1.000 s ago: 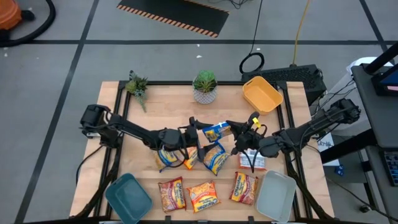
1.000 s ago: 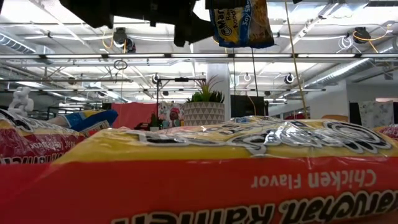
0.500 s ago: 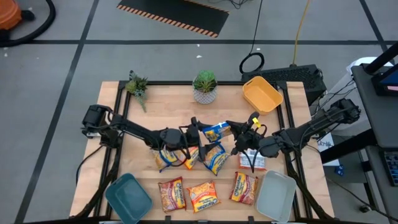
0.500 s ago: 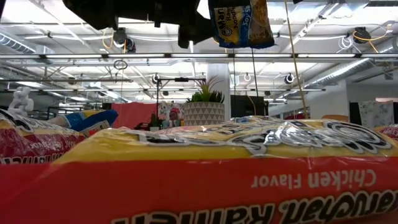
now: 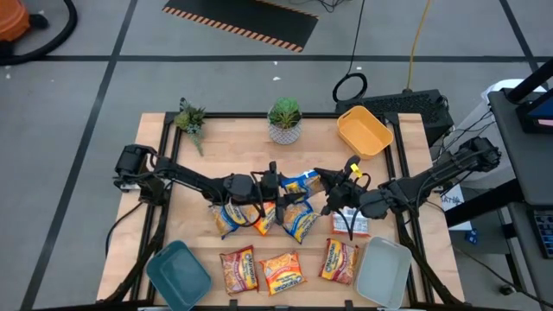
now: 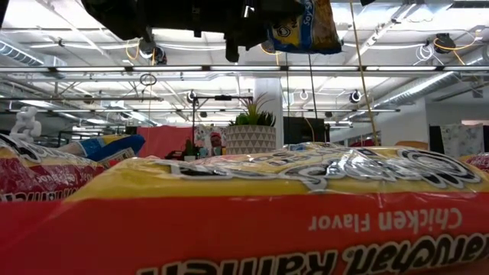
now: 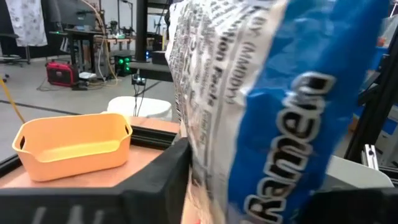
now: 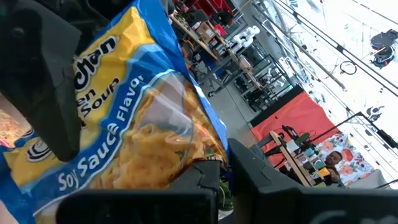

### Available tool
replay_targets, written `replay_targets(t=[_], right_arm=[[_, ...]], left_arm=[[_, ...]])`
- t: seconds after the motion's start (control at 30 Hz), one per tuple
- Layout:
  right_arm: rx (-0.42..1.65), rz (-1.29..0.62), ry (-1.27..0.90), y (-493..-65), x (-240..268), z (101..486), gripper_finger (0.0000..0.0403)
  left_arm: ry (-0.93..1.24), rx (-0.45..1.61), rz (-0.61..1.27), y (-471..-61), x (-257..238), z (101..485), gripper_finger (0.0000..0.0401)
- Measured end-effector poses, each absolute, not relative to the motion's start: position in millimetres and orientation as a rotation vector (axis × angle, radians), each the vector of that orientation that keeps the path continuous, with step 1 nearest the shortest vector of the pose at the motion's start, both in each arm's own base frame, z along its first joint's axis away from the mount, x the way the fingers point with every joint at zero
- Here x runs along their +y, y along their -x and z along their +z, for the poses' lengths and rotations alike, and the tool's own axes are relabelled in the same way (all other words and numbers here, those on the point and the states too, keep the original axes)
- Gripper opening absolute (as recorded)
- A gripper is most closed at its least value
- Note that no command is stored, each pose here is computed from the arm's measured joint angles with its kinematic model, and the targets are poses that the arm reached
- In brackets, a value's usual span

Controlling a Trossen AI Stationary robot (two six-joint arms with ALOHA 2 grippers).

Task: Sort Maruchan noodles
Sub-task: Put the right blue noodle pack into the gray bin

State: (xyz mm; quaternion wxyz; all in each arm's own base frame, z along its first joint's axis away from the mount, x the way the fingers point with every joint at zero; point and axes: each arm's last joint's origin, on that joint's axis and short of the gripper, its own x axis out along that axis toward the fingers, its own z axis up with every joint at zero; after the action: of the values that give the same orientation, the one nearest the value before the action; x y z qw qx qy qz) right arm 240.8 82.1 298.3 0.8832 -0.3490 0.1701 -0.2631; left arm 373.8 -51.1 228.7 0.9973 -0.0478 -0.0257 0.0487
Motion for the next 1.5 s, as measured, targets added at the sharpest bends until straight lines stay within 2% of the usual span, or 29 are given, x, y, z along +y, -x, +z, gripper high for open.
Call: replay_targets(t=[0.13,0.23,0.53,0.7,0.9,1.03,1.23,1.5], right_arm=[[0.354,-0.548,0.726,-240.7,82.2,298.3,0.0006],[0.346,-0.547,0.702,-238.9,82.9,299.1,0.0020],[0.286,-0.541,0.554,-220.1,84.1,310.5,0.0108],[0.292,-0.674,0.498,-212.0,81.8,311.0,0.0147],[0.212,-0.499,0.233,-218.7,81.4,311.6,0.0175],[0.295,-0.372,0.156,-226.9,81.9,308.4,0.0183],[0.453,-0.303,0.127,-247.0,85.6,299.4,0.0202],[0.591,-0.302,0.292,-284.5,92.9,281.5,0.0233]], left_arm=[[0.066,-0.049,0.099,-373.8,-51.0,228.6,0.0116],[0.052,-0.046,0.098,-373.8,-51.1,228.4,0.0109],[-0.120,0.021,0.096,-373.8,-51.3,223.4,0.0107],[-0.179,0.100,0.104,-373.6,-50.5,215.3,0.0106],[-0.212,0.179,0.119,-373.4,-43.2,208.1,0.0106],[-0.220,0.239,0.128,-372.8,-37.7,202.5,0.0106],[-0.263,0.291,0.121,-371.7,-36.7,197.8,0.0106],[-0.332,0.380,0.102,-369.0,-36.4,189.9,0.0106]])
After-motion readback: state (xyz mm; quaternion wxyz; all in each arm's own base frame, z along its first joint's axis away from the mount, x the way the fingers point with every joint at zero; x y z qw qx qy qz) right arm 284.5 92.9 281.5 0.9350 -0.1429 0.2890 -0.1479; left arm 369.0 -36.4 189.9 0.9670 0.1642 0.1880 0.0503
